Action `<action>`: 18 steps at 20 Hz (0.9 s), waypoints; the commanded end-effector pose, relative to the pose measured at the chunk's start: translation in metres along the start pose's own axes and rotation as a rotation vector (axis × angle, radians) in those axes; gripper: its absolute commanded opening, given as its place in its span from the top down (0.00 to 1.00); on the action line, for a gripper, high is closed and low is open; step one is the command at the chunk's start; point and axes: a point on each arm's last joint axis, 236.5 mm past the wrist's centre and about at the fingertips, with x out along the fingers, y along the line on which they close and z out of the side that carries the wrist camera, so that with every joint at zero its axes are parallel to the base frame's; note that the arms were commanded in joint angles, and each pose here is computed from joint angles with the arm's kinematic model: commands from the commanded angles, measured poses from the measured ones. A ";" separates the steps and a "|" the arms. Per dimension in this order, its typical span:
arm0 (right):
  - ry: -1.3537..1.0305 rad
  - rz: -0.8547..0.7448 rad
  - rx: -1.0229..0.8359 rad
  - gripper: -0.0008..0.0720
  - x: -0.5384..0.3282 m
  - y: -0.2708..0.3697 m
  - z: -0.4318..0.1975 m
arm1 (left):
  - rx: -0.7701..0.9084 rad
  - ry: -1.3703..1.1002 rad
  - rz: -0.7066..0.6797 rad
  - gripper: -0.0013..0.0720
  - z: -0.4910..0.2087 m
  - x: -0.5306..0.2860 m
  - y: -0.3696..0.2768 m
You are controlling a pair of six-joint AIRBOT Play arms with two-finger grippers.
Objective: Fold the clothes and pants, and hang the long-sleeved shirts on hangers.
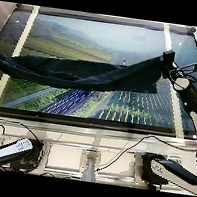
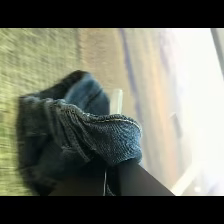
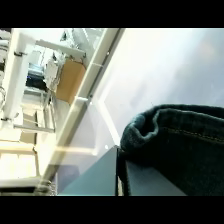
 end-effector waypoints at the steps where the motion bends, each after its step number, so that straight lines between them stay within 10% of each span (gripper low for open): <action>1: -0.053 0.008 0.113 0.95 0.028 -0.004 0.011 | -0.047 0.001 -0.049 0.92 -0.005 0.034 -0.032; 9: -0.062 -0.080 0.387 0.95 0.052 -0.054 0.010 | -0.227 0.007 -0.087 0.92 -0.047 0.095 -0.054; 18: -0.091 -0.208 -0.006 0.95 -0.049 -0.041 0.090 | -0.050 -0.111 -0.134 0.92 -0.012 0.063 -0.076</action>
